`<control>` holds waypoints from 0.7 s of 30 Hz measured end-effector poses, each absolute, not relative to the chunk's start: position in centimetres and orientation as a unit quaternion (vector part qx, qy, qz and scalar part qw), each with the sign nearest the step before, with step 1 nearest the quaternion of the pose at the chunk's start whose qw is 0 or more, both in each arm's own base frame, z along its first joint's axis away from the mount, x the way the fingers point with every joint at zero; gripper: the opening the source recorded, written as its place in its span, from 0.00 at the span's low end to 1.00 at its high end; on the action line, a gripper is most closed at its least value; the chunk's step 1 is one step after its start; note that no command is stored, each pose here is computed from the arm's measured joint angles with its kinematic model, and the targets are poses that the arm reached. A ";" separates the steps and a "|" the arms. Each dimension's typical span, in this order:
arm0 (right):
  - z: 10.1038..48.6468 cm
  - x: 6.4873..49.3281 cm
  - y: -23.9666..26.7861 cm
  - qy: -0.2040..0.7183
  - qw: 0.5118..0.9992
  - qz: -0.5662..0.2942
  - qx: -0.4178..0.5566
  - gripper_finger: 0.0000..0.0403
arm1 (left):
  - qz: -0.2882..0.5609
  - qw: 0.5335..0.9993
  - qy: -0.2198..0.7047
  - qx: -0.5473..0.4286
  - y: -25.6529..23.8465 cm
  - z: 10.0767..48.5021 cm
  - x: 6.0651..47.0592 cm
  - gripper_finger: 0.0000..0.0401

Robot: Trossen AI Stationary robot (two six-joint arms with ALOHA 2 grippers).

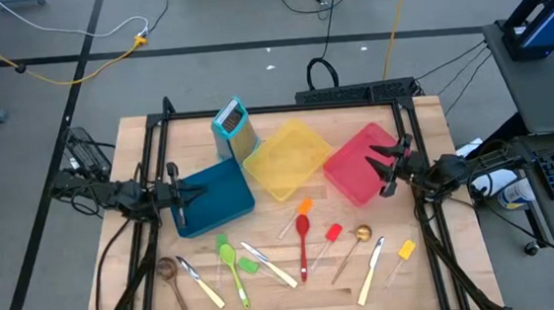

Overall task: Pick & Place Kitchen Items
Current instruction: Put the green serving spoon into the blue bin

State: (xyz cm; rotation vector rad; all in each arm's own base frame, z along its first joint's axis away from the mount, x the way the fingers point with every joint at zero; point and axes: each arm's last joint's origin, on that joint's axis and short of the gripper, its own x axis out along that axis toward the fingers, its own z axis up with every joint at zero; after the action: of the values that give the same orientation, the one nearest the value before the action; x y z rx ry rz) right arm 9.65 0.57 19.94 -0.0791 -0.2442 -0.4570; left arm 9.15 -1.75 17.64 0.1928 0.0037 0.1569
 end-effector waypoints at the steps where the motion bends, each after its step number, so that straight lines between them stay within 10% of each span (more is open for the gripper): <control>1: 19.9 9.6 0.6 -0.121 0.966 -0.226 -0.039 0.38 | 0.080 0.992 0.002 0.100 -1.7 17.6 9.2 0.08; 21: 19.9 9.7 0.6 -0.115 0.965 -0.229 -0.060 0.38 | 0.081 0.992 0.002 0.099 -1.7 17.6 9.2 0.08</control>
State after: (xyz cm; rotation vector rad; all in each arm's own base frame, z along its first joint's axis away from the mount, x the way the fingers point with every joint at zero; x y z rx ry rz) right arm 9.65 0.57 19.93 -0.1209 -0.2334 -0.4629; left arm 9.15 -1.73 17.64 0.1987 0.0042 0.1632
